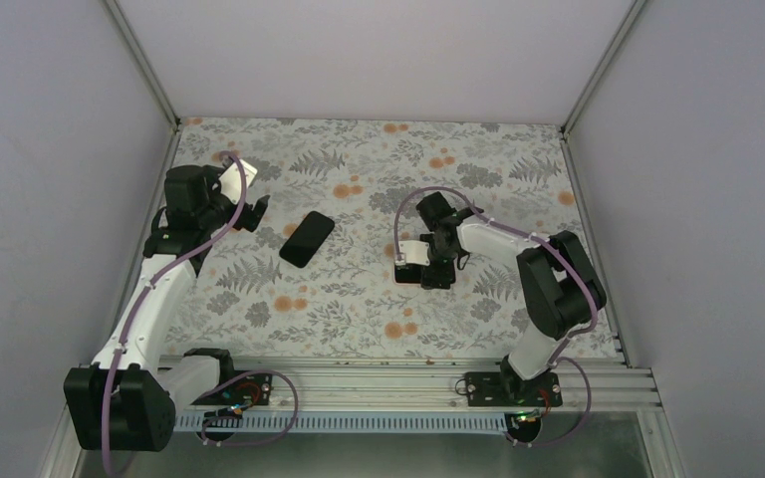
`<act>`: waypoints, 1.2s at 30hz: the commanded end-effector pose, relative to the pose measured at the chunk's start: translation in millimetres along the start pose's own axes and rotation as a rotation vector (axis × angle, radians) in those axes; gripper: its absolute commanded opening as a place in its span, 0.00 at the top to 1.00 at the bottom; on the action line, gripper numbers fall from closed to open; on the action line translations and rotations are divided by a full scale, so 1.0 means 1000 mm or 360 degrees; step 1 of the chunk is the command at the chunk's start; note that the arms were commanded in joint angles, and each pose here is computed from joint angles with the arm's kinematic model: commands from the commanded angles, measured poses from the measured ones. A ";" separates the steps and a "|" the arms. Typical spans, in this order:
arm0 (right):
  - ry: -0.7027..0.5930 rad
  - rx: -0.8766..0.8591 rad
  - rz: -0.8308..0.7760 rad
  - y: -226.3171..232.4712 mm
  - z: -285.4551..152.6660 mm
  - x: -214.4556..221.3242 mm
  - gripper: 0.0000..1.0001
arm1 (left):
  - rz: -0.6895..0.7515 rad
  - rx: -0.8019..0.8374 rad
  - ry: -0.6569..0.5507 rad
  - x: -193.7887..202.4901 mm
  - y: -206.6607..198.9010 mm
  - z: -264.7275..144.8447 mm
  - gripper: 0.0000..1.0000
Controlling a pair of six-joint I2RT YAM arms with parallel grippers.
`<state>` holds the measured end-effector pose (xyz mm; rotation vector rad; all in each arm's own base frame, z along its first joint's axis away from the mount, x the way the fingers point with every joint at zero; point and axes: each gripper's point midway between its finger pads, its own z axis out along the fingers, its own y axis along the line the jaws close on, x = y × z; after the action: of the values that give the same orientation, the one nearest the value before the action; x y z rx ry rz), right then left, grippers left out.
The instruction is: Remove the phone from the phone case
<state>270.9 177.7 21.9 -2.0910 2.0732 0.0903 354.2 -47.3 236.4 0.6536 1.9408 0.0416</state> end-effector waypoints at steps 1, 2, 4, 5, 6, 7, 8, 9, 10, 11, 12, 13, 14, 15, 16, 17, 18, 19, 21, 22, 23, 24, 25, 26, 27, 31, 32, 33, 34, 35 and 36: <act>0.0000 0.0017 -0.0019 -0.008 0.003 -0.002 0.12 | 0.0020 0.0017 -0.0007 0.003 -0.003 -0.001 0.00; -0.0006 0.0023 -0.0021 -0.009 0.003 -0.002 0.12 | 0.0023 0.0019 -0.0007 0.004 -0.004 -0.001 0.00; -0.0014 0.0013 -0.0019 -0.010 0.003 -0.003 0.12 | 0.0028 0.0027 -0.0009 0.004 -0.005 -0.002 0.00; -0.0019 -0.0001 -0.0018 -0.011 0.003 -0.003 0.12 | 0.0030 0.0037 -0.0007 0.005 -0.006 -0.002 0.00; -0.0020 -0.0011 -0.0016 -0.011 0.004 -0.003 0.12 | 0.0031 0.0045 -0.0006 0.005 -0.007 -0.001 0.00; -0.0018 -0.0011 -0.0010 -0.013 0.004 -0.002 0.12 | 0.0032 0.0052 -0.0002 0.007 -0.008 -0.001 0.00; -0.0012 -0.0010 -0.0008 -0.014 0.006 -0.001 0.12 | 0.0031 0.0055 -0.0001 0.007 -0.009 0.000 0.00; -0.0004 -0.0002 -0.0007 -0.015 0.006 0.000 0.13 | 0.0029 0.0057 0.0001 0.009 -0.009 0.001 0.00; -0.0003 0.0012 -0.0005 -0.017 0.006 0.000 0.13 | 0.0029 0.0056 -0.0001 0.009 -0.009 0.001 0.00; -0.0006 0.0021 -0.0003 -0.019 0.005 0.000 0.13 | 0.0030 0.0058 -0.0003 0.010 -0.010 0.002 0.00; -0.0017 0.0035 0.0000 -0.020 0.002 -0.002 0.13 | 0.0029 0.0058 -0.0001 0.011 -0.010 0.002 0.00; -0.0024 0.0051 0.0005 -0.022 0.000 -0.003 0.13 | 0.0027 0.0055 -0.0006 0.010 -0.010 0.002 0.00; -0.0034 0.0069 0.0011 -0.024 -0.002 -0.004 0.12 | 0.0026 0.0050 -0.0015 0.009 -0.009 0.002 0.00; -0.0038 0.0086 0.0017 -0.025 -0.003 -0.004 0.12 | 0.0029 0.0050 -0.0027 0.008 -0.010 0.001 0.00; -0.0032 0.0095 0.0020 -0.026 -0.003 -0.004 0.12 | 0.0031 0.0051 -0.0039 0.007 -0.010 0.000 0.00; -0.0018 0.0088 0.0021 -0.025 -0.001 -0.002 0.12 | 0.0033 0.0054 -0.0046 0.006 -0.010 0.000 0.00; -0.0003 0.0069 0.0023 -0.023 0.002 0.001 0.12 | 0.0032 0.0058 -0.0045 0.005 -0.010 0.000 0.00; 0.0012 0.0044 0.0027 -0.021 0.005 0.003 0.12 | 0.0029 0.0063 -0.0044 0.005 -0.010 0.001 0.00; 0.0043 -0.0001 0.0048 -0.019 0.013 0.007 0.12 | 0.0023 0.0075 -0.0036 0.005 -0.011 0.003 0.00; 0.0053 -0.0023 0.0057 -0.018 0.016 0.009 0.12 | 0.0020 0.0088 -0.0034 0.006 -0.012 0.003 0.00; 0.0060 -0.0048 0.0066 -0.017 0.020 0.010 0.12 | 0.0020 0.0096 -0.0035 0.006 -0.013 0.003 0.00; 0.0063 -0.0074 0.0072 -0.015 0.023 0.011 0.12 | 0.0022 0.0101 -0.0036 0.007 -0.014 0.003 0.00; 0.0061 -0.0097 0.0079 -0.014 0.024 0.010 0.13 | 0.0023 0.0106 -0.0034 0.008 -0.015 0.003 0.00; 0.0057 -0.0117 0.0093 -0.014 0.026 0.010 0.13 | 0.0025 0.0114 -0.0028 0.009 -0.016 0.003 0.00; 0.0048 -0.0135 0.0104 -0.013 0.028 0.008 0.12 | 0.0028 0.0127 -0.0022 0.010 -0.018 0.003 0.00; 0.0015 -0.0170 0.0134 -0.011 0.029 0.004 0.05 | 0.0043 0.0182 -0.0016 0.009 -0.023 0.001 0.00; 0.0013 -0.0168 0.0144 -0.011 0.030 0.004 0.05 | 0.0044 0.0195 -0.0019 0.007 -0.024 0.000 0.00; 0.0012 -0.0157 0.0155 -0.012 0.030 0.003 0.06 | 0.0040 0.0211 -0.0020 0.006 -0.026 -0.001 0.00; 0.0007 -0.0145 0.0168 -0.014 0.030 0.003 0.08 | 0.0033 0.0225 -0.0029 0.004 -0.027 -0.002 0.00; -0.0001 -0.0134 0.0181 -0.015 0.029 0.002 0.08 | 0.0026 0.0248 -0.0035 0.002 -0.029 -0.003 0.00; -0.0012 -0.0122 0.0191 -0.015 0.027 0.001 0.09 | 0.0019 0.0279 -0.0046 0.000 -0.032 -0.004 0.00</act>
<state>289.0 181.5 12.2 -2.0653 2.1614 0.1636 341.5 -62.0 214.2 0.7370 1.9635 -0.0571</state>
